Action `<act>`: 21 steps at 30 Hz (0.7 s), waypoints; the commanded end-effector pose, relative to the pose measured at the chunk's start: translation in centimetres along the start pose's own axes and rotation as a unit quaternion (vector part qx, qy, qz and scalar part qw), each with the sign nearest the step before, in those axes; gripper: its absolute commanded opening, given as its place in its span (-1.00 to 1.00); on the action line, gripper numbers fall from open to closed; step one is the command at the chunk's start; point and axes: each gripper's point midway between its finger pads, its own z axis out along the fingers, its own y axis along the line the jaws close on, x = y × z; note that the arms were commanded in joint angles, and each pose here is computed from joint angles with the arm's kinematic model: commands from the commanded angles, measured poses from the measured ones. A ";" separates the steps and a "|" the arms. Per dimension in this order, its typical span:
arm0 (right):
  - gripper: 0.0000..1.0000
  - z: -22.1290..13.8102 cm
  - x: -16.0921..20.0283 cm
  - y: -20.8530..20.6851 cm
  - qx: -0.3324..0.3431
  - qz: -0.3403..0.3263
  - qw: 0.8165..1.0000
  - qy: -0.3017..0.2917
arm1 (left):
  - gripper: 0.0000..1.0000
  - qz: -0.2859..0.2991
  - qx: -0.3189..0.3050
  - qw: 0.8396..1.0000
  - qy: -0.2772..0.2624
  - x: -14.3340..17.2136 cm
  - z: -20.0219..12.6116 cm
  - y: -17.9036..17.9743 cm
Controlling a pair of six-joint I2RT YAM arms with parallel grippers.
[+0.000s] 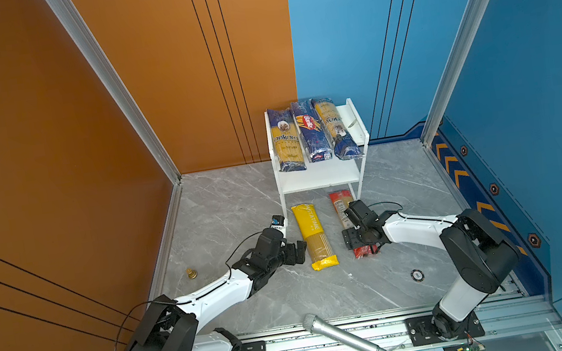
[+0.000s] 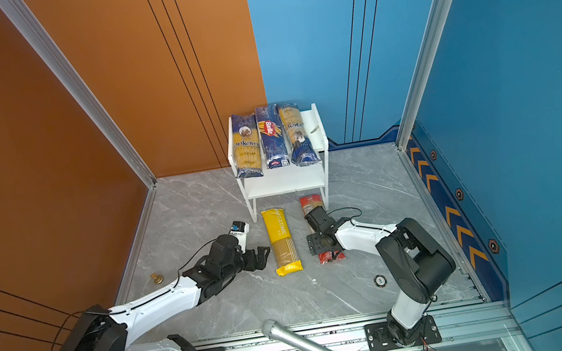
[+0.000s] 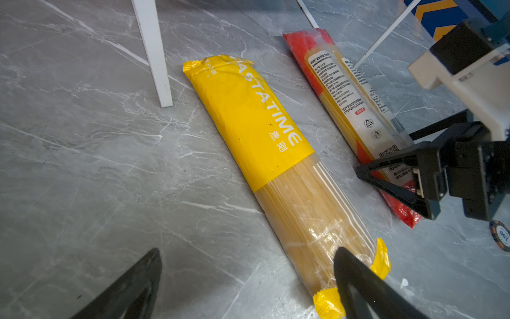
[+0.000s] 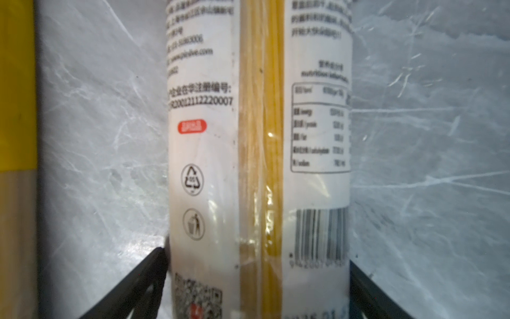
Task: Arrange pasta packages on shelves
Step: Pick up the pasta bag from the center of the table.
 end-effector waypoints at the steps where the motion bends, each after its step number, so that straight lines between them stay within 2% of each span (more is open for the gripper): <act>1: 0.66 1.3 5.2 -1.9 0.042 -0.020 0.996 0.082 | 0.96 0.003 0.011 1.000 -0.002 -0.1 -0.1 -0.5; 15: 0.09 1.2 5.2 -1.6 0.025 -0.017 0.996 0.086 | 0.96 0.004 0.010 1.000 0.000 -0.1 0.1 -0.7; 21: -0.06 0.6 4.9 -1.6 0.021 -0.012 0.996 0.081 | 0.96 0.006 0.008 1.000 0.000 0.0 0.1 -0.6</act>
